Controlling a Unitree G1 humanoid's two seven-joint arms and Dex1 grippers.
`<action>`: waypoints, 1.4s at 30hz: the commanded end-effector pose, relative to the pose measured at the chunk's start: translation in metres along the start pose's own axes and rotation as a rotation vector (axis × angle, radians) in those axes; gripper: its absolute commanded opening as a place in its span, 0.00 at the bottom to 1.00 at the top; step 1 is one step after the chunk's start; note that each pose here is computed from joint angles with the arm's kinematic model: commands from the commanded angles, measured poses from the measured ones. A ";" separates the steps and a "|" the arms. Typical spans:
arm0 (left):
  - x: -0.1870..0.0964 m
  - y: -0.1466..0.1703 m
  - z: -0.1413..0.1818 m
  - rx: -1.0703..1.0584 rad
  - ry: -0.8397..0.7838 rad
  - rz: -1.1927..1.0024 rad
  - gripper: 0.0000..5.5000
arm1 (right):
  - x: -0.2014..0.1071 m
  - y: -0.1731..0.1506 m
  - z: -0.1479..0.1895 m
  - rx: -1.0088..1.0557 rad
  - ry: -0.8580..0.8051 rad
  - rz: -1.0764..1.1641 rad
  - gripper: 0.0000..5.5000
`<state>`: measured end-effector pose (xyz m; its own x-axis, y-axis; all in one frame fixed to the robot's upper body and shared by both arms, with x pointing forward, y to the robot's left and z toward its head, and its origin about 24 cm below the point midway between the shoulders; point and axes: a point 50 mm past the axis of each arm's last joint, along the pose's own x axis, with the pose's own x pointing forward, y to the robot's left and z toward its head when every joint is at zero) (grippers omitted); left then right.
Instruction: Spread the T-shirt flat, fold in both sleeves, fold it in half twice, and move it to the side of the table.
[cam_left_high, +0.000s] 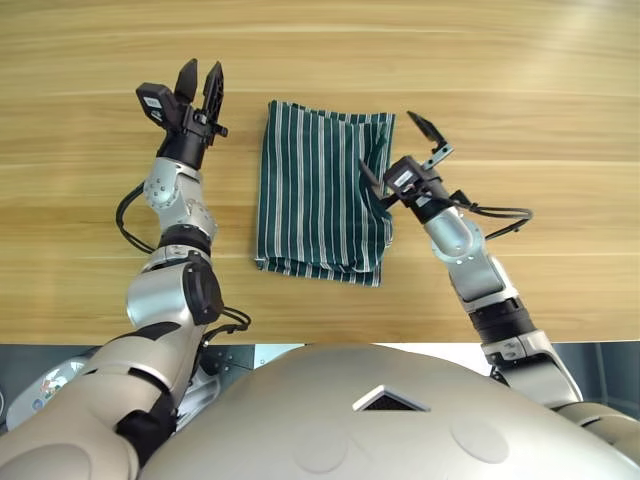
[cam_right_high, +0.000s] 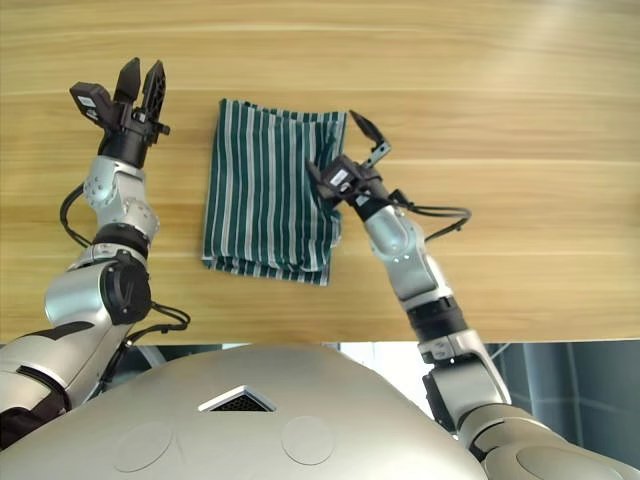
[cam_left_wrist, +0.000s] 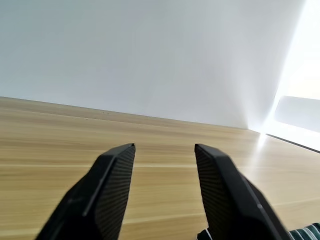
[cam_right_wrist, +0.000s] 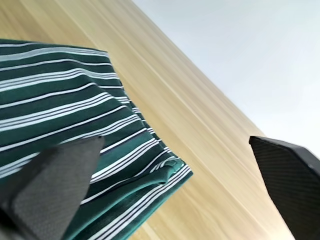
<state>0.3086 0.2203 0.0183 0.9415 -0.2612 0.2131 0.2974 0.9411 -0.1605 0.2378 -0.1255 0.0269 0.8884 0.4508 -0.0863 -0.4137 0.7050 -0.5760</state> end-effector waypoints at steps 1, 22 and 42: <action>-0.004 0.000 -0.003 -0.002 0.008 0.007 0.40 | -0.007 -0.009 -0.001 -0.009 0.036 0.008 0.98; -0.112 -0.033 0.086 0.601 0.299 -1.210 0.44 | -0.113 -0.096 -0.028 -0.203 0.105 0.722 0.98; -0.140 -0.034 0.016 1.024 0.662 -1.377 0.98 | -0.095 -0.007 0.002 -0.217 -0.085 0.902 0.98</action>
<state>0.1775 0.2223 0.0302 0.1975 -0.7382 -0.6450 0.8178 -0.2387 0.5237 0.1556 -0.1814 0.0355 0.2321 0.8084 -0.5410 -0.9013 -0.0303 -0.4321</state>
